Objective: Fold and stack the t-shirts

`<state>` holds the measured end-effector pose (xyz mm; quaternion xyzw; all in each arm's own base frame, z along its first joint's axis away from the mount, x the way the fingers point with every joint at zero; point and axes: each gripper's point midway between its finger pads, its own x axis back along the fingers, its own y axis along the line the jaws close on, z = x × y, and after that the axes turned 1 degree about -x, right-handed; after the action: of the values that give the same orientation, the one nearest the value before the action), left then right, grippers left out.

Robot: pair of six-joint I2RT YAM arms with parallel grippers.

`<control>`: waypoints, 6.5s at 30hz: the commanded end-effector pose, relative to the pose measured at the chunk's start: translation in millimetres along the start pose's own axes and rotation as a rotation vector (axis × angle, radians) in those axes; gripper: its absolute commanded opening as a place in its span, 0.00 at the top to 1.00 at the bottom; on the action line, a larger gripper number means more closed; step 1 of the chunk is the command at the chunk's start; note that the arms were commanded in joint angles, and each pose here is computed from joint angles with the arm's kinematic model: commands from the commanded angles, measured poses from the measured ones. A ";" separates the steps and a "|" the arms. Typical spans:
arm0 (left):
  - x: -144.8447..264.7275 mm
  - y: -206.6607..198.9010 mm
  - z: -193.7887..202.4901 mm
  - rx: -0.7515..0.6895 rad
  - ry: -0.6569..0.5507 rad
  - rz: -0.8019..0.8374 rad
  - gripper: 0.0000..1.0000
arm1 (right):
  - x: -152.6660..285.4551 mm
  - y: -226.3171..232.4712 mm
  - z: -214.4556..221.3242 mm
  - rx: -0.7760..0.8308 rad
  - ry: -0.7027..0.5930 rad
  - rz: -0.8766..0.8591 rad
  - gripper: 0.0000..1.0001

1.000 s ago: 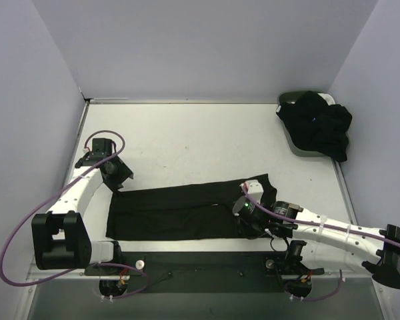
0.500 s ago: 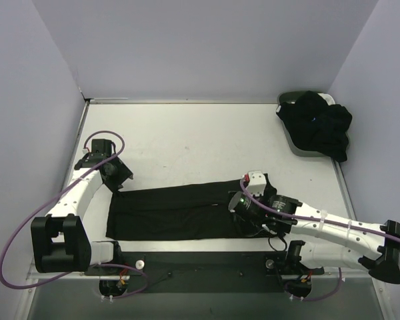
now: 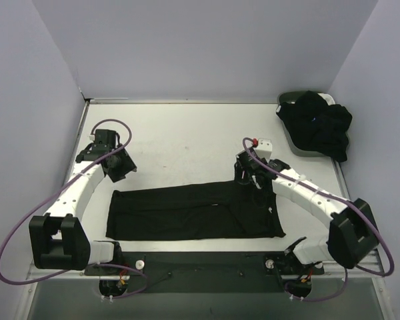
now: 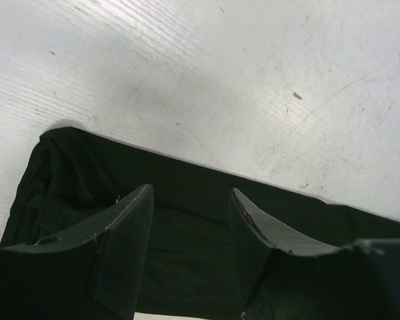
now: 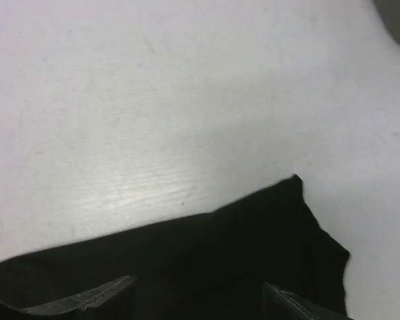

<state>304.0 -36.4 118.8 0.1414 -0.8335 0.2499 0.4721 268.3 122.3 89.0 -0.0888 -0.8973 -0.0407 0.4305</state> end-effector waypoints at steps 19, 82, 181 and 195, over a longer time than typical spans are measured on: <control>-43.3 15.8 65.1 -0.123 0.156 -0.182 0.44 | -78.2 57.6 5.9 -0.101 0.173 -0.173 0.28; -19.1 13.3 -52.2 0.004 0.000 -0.246 0.48 | 0.6 212.1 -71.0 0.273 0.046 -0.473 0.23; -5.3 35.8 -2.2 -0.082 0.015 -0.245 0.62 | 7.1 177.7 -20.0 0.328 0.034 -0.344 0.24; -7.4 -1.4 0.7 -0.089 0.007 -0.150 0.61 | -43.2 170.5 -47.0 0.197 0.061 -0.303 0.25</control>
<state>287.1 -25.3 110.6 0.1905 -0.8201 0.1723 0.5113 339.9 283.5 77.5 0.1089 -0.8808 0.0145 0.4605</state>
